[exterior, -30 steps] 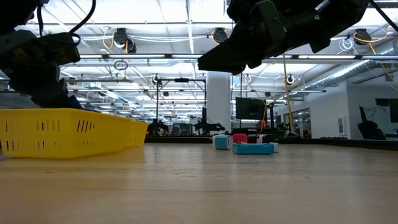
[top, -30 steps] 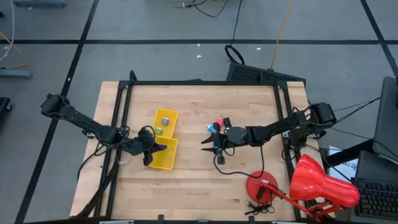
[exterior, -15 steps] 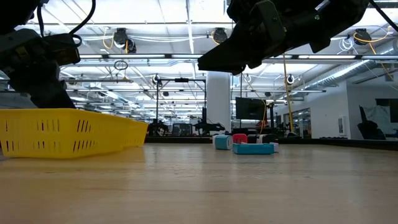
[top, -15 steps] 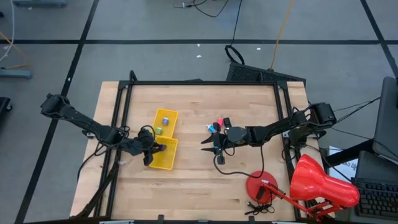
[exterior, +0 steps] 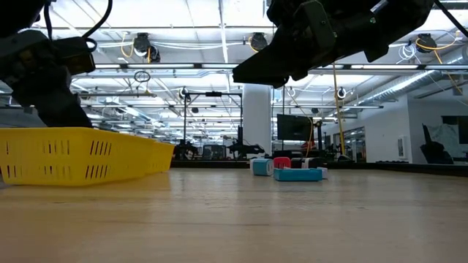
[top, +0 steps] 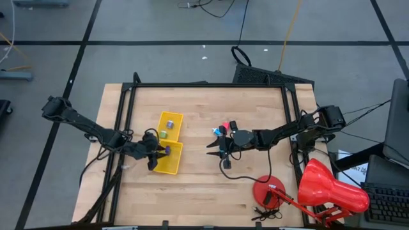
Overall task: Pick & Place Office items
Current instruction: Put the bottom black adapter into the top yellow basket
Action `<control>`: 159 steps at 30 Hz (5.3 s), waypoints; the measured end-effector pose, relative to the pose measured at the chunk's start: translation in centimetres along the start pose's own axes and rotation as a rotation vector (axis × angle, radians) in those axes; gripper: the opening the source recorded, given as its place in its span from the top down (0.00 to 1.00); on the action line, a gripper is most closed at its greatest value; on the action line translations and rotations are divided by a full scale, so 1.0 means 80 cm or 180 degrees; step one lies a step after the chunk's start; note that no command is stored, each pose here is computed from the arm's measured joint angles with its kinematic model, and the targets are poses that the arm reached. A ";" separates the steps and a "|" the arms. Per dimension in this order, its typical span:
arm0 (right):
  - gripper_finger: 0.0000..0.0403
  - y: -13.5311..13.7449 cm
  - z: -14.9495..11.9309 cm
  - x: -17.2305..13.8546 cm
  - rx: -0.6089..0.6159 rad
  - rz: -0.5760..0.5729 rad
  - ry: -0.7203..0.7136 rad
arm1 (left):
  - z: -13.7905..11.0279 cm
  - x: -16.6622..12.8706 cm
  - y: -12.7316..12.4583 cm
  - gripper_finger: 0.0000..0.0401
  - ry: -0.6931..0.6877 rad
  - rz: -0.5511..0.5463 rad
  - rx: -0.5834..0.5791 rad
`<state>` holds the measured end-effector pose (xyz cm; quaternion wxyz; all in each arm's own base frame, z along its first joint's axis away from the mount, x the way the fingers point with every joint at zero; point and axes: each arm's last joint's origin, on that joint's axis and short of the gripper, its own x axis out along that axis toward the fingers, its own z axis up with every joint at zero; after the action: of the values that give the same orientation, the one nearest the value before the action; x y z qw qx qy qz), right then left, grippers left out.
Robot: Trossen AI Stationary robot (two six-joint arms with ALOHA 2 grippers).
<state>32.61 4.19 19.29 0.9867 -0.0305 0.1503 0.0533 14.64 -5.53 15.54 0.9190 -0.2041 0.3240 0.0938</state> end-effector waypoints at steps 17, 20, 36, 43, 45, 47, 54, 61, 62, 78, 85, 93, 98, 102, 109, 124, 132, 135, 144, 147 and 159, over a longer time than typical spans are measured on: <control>0.71 -0.001 -0.002 -0.012 -0.0013 -0.0013 0.0315 | 0.040 -0.048 -0.015 0.57 -0.0719 -0.0722 0.0472; 0.71 -0.007 -0.004 -0.028 0.0049 -0.0370 0.0679 | 0.045 -0.063 -0.011 0.58 -0.0932 -0.0787 0.0566; 0.65 -0.038 -0.087 -0.091 0.1604 -0.2151 0.1483 | 0.044 -0.102 0.033 0.66 -0.1745 0.0576 0.0230; 0.54 -0.051 -0.109 -0.086 0.1696 -0.1724 0.1338 | 0.044 -0.100 0.031 0.63 -0.1714 0.0605 0.0269; 0.52 -0.054 -0.112 -0.087 0.1746 -0.1690 0.1319 | 0.044 -0.099 0.031 0.62 -0.1710 0.0603 0.0240; 0.50 -0.057 -0.116 -0.085 0.1731 -0.1726 0.1353 | 0.044 -0.099 0.031 0.61 -0.1707 0.0602 0.0231; 0.46 -0.066 -0.118 -0.087 0.1481 -0.1737 0.1437 | 0.043 -0.098 0.031 0.56 -0.1708 0.0598 0.0222; 0.47 -0.066 -0.117 -0.087 0.1039 -0.1619 0.1543 | 0.043 -0.098 0.031 0.53 -0.1708 0.0595 0.0211; 0.47 -0.066 -0.117 -0.087 0.1003 -0.1609 0.1545 | 0.043 -0.098 0.031 0.53 -0.1706 0.0595 0.0212; 0.46 -0.065 -0.140 -0.082 0.0461 -0.1548 0.1175 | 0.043 -0.098 0.031 0.61 -0.1707 0.0589 0.0199; 0.48 -0.061 -0.147 -0.084 0.0525 -0.1285 0.1242 | 0.043 -0.098 0.031 0.63 -0.1709 0.0576 0.0152; 0.49 -0.062 -0.141 -0.082 0.0569 -0.1244 0.1063 | 0.043 -0.098 0.031 0.59 -0.1710 0.0574 0.0144; 0.49 -0.064 -0.134 -0.080 0.0760 -0.1360 0.0836 | 0.043 -0.098 0.031 0.55 -0.1712 0.0574 0.0142; 0.50 -0.064 -0.134 -0.080 0.0764 -0.1366 0.0844 | 0.043 -0.098 0.031 0.53 -0.1711 0.0574 0.0143; 0.50 -0.064 -0.135 -0.080 0.0754 -0.1365 0.0864 | 0.043 -0.098 0.031 0.49 -0.1712 0.0574 0.0142; 0.52 -0.065 -0.150 -0.070 0.0610 -0.1428 0.0937 | 0.043 -0.098 0.031 0.53 -0.1713 0.0569 0.0125; 0.61 -0.065 -0.151 -0.068 0.0505 -0.1404 0.0897 | 0.043 -0.098 0.031 0.58 -0.1720 0.0547 0.0045; 0.65 -0.065 -0.151 -0.068 0.0485 -0.1395 0.0903 | 0.043 -0.098 0.031 0.59 -0.1727 0.0521 -0.0045; 0.63 -0.065 -0.142 -0.072 0.0410 -0.1378 0.0863 | 0.043 -0.098 0.031 0.62 -0.1733 0.0436 -0.0273; 0.65 -0.065 -0.127 -0.078 0.0379 -0.1373 0.0723 | 0.043 -0.098 0.031 0.60 -0.1739 0.0401 -0.0398; 0.64 -0.024 -0.076 -0.090 -0.0356 -0.1147 0.0221 | 0.061 -0.077 -0.002 0.61 -0.1716 -0.0335 -0.0835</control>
<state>24.22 1.09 15.75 0.9713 -0.1136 0.1731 -0.1171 12.66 -3.81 22.99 0.9412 -0.3054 0.0425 0.1378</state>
